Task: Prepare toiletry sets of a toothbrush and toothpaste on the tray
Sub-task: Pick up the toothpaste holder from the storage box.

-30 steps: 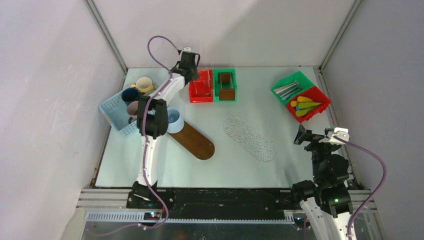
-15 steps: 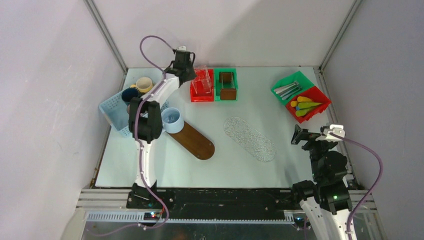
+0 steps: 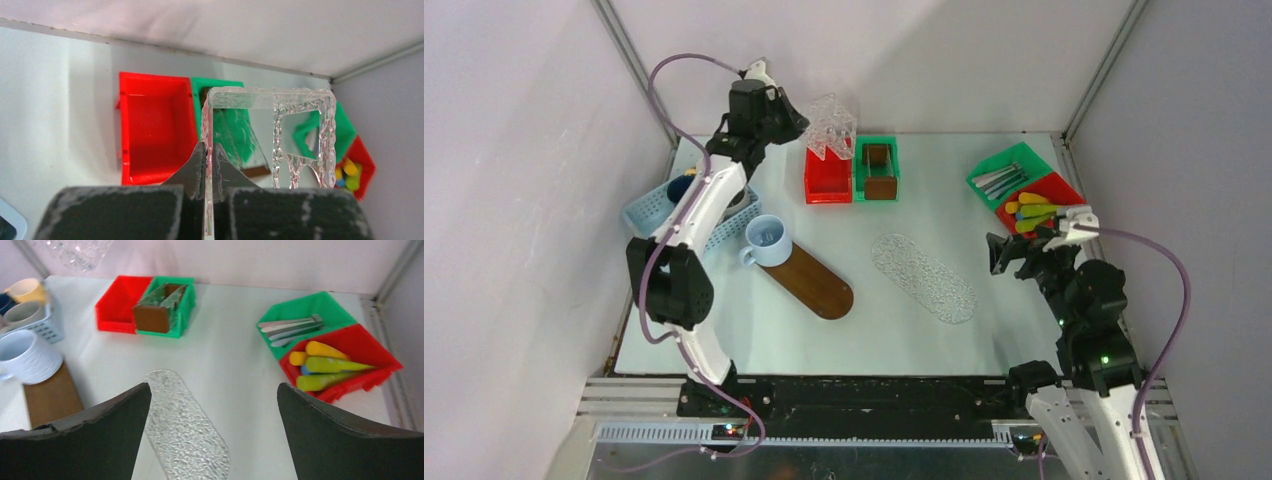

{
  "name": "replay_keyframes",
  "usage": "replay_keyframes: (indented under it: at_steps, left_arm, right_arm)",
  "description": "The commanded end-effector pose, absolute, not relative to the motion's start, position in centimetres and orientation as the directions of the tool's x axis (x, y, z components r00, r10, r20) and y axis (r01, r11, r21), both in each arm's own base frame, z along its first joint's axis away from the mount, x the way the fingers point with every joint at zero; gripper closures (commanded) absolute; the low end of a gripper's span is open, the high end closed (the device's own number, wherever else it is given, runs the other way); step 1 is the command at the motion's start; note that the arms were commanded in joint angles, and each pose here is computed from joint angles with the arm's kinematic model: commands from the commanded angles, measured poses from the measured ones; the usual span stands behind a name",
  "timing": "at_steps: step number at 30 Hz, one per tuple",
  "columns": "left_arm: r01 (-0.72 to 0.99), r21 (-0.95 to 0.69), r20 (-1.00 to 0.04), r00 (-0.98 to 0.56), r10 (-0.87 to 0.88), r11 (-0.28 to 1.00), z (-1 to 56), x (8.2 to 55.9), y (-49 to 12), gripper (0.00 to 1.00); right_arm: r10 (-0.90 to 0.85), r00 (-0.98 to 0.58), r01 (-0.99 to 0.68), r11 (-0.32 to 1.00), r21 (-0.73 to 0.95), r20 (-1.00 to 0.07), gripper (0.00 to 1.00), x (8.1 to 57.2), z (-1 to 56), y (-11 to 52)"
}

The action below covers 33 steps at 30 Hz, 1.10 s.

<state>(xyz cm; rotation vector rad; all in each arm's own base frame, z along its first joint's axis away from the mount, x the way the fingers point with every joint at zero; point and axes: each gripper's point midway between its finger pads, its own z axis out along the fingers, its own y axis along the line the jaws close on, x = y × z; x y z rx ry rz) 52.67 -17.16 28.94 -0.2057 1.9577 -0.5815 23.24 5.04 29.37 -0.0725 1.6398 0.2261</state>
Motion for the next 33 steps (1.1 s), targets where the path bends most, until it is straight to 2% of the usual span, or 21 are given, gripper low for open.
replay_keyframes:
  at_steps: [1,4,13,22,33]
  left_arm:
    - [0.278,-0.561,-0.791,-0.459,-0.405,0.780,34.2,48.0,-18.9,1.00]
    - [0.336,-0.595,-0.766,-0.511,-0.389,0.730,34.3,44.8,-19.8,1.00]
    - [0.385,-0.672,-0.696,-0.621,-0.361,0.633,32.2,37.3,-20.7,1.00]
    - [0.429,-0.715,-0.655,-0.688,-0.313,0.553,30.7,31.5,-21.4,1.00]
    - [0.433,-0.776,-0.602,-0.725,-0.334,0.459,30.1,28.4,-22.1,1.00]
  right_arm:
    - [0.046,-0.110,-0.393,0.916,0.086,-0.993,0.00,23.9,31.0,9.0]
    - [0.014,-0.100,-0.498,0.865,0.062,-0.995,0.00,24.8,31.4,11.2]
    - [-0.028,0.044,-0.644,0.763,-0.050,-0.999,0.00,27.3,36.0,17.0]
    - [-0.072,0.087,-0.787,0.606,-0.113,-0.994,0.12,27.6,37.5,24.0]
    - [-0.141,0.030,-0.883,0.461,-0.092,-0.990,0.33,27.2,34.8,30.3]
